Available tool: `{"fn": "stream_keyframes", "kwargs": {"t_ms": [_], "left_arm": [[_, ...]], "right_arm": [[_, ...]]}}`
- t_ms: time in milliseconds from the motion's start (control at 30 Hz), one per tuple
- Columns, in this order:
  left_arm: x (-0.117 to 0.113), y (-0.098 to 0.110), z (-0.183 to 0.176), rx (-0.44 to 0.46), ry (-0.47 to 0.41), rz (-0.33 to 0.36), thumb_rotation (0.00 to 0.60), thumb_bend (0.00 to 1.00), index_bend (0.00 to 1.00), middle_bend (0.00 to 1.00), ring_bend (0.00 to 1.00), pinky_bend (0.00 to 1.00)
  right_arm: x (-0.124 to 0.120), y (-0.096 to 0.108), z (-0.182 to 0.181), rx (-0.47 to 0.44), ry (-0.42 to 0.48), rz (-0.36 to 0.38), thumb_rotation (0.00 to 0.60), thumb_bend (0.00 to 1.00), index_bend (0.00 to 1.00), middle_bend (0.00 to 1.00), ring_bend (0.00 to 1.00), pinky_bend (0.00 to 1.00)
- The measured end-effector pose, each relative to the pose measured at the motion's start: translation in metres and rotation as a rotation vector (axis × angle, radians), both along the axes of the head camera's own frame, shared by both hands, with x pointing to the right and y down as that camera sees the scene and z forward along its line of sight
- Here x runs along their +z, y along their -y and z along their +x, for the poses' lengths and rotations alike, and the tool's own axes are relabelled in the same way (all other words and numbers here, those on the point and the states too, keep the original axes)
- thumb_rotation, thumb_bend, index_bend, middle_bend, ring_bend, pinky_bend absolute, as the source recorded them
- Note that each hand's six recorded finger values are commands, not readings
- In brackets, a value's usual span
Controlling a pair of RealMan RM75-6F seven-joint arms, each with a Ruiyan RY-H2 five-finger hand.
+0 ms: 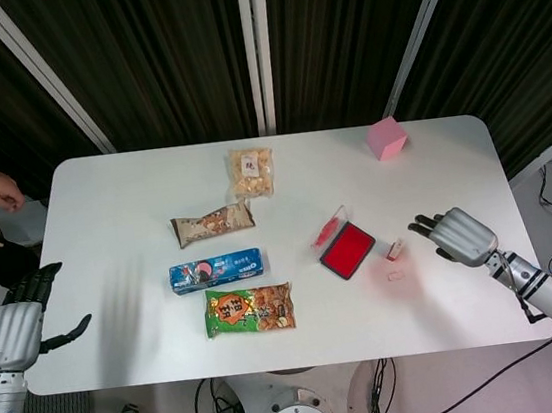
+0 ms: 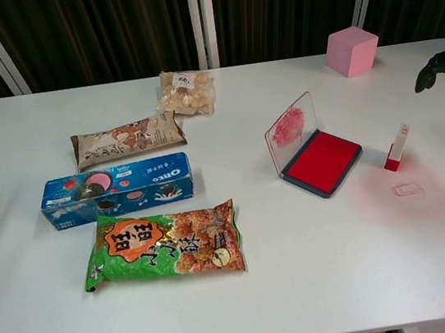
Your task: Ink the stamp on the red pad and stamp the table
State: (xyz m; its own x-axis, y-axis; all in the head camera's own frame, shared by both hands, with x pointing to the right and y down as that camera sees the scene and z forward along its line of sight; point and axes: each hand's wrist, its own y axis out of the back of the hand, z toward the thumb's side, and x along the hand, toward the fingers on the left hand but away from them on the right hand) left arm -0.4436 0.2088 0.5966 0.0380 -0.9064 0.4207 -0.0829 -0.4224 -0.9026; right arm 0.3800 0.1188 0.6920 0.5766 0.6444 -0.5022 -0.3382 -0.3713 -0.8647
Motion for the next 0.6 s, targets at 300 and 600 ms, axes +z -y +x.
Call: {"fn": "stream_keyframes", "kwargs": {"t_ms": [300, 600], "left_arm": [[-0.002, 0.001, -0.003, -0.004, 0.014, -0.003, 0.207, 0.17, 0.09, 0.12, 0.12, 0.21], [-0.001, 0.000, -0.004, -0.009, 0.014, -0.006, 0.205, 0.17, 0.09, 0.12, 0.12, 0.21]], "right_arm": [[0.027, 0.001, -0.026, -0.038, 0.080, -0.024, 0.600, 0.16, 0.32, 0.31, 0.61, 0.82], [0.041, 0.001, -0.037, -0.056, 0.079, -0.036, 0.600, 0.18, 0.37, 0.35, 0.61, 0.82]]}}
